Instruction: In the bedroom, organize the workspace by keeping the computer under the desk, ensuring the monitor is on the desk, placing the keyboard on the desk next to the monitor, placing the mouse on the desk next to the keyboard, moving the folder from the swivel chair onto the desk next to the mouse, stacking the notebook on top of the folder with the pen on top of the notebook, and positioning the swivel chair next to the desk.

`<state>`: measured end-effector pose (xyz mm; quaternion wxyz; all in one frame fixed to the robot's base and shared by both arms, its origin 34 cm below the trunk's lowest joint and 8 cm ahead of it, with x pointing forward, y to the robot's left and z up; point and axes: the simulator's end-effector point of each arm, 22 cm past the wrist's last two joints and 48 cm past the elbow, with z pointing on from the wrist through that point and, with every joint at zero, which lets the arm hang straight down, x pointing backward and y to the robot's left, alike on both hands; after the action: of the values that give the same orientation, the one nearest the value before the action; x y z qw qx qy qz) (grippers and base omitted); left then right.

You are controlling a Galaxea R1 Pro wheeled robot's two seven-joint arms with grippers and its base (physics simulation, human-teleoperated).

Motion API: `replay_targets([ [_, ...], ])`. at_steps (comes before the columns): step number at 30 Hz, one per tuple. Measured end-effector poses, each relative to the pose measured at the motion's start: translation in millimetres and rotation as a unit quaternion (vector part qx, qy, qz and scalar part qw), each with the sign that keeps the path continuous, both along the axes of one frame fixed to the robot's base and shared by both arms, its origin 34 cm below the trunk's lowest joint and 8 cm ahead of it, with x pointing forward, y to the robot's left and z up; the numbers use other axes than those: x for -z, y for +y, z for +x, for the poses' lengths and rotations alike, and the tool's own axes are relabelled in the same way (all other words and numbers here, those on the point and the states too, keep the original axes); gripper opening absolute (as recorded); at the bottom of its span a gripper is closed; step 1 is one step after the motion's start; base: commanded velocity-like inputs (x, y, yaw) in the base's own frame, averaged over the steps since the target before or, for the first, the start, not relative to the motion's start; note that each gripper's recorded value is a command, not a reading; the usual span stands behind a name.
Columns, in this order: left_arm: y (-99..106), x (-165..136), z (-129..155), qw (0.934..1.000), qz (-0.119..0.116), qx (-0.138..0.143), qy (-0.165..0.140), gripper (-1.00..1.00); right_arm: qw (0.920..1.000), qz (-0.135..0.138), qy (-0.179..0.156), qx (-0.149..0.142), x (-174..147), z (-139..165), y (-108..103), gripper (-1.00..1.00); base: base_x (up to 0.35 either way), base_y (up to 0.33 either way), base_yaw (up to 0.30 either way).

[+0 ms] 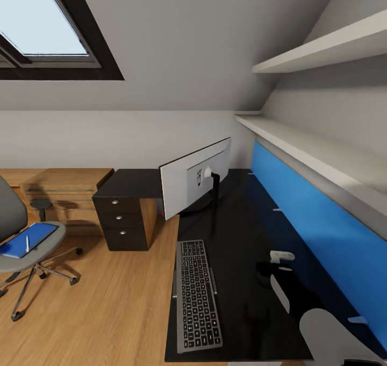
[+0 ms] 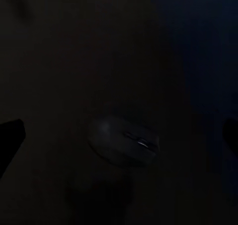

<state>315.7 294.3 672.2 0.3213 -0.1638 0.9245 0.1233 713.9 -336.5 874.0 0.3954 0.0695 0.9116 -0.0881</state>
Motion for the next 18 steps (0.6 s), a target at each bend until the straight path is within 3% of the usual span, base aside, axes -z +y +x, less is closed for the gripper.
replay_targets([
  [18, -0.1, -1.0, 2.1, 1.0, 0.0, 0.0, -0.003, 1.0, 0.9998, 0.004, -0.017, -0.013, 3.1, 1.4, -4.5, 1.0, 0.0, 0.0, 0.0],
])
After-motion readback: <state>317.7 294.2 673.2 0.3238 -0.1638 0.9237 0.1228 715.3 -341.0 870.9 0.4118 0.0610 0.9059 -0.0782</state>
